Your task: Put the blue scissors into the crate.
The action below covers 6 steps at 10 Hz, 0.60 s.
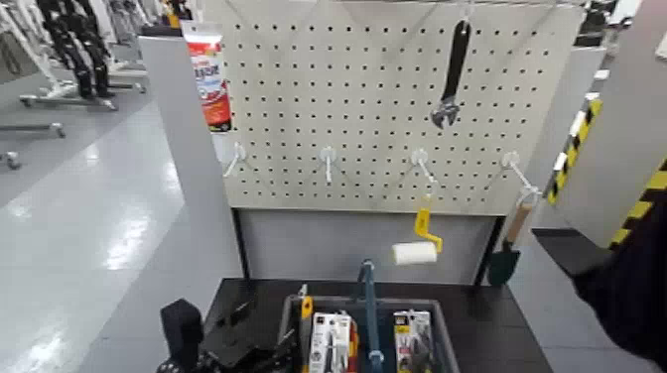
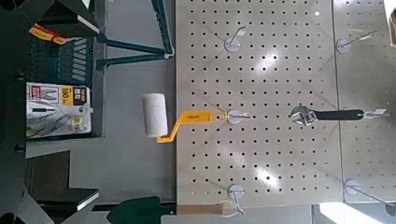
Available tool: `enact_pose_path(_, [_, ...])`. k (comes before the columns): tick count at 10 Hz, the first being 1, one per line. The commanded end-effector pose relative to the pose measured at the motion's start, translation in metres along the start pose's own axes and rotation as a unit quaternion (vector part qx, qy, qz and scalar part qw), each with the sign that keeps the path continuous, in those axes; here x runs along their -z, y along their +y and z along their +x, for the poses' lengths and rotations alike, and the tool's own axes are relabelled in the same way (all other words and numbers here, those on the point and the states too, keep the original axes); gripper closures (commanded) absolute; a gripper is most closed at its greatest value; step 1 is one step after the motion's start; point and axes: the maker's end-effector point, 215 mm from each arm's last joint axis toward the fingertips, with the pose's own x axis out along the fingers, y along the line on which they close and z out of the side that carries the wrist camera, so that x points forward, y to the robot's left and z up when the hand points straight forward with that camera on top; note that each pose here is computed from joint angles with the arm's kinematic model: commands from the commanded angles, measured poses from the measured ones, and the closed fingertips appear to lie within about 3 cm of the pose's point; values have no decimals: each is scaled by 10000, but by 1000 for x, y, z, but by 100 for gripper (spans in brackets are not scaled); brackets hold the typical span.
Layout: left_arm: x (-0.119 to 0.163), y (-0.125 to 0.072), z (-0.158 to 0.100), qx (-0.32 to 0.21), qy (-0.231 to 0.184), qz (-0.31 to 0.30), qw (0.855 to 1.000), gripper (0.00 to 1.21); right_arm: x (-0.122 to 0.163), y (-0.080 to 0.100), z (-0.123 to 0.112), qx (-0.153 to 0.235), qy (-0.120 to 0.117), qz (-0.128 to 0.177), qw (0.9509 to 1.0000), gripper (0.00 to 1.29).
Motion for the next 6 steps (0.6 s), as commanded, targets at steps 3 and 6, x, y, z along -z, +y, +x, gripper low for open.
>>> enact_pose_path(3, [42, 27, -55, -1105, -35, 338, 9933, 0, 6, 0, -2, -8, 106, -31, 9999, 9])
enact_pose_path(6, [39, 28, -67, -1668, -430, 360, 9844, 0, 6, -4, -2, 9, 90, -53, 9999, 9])
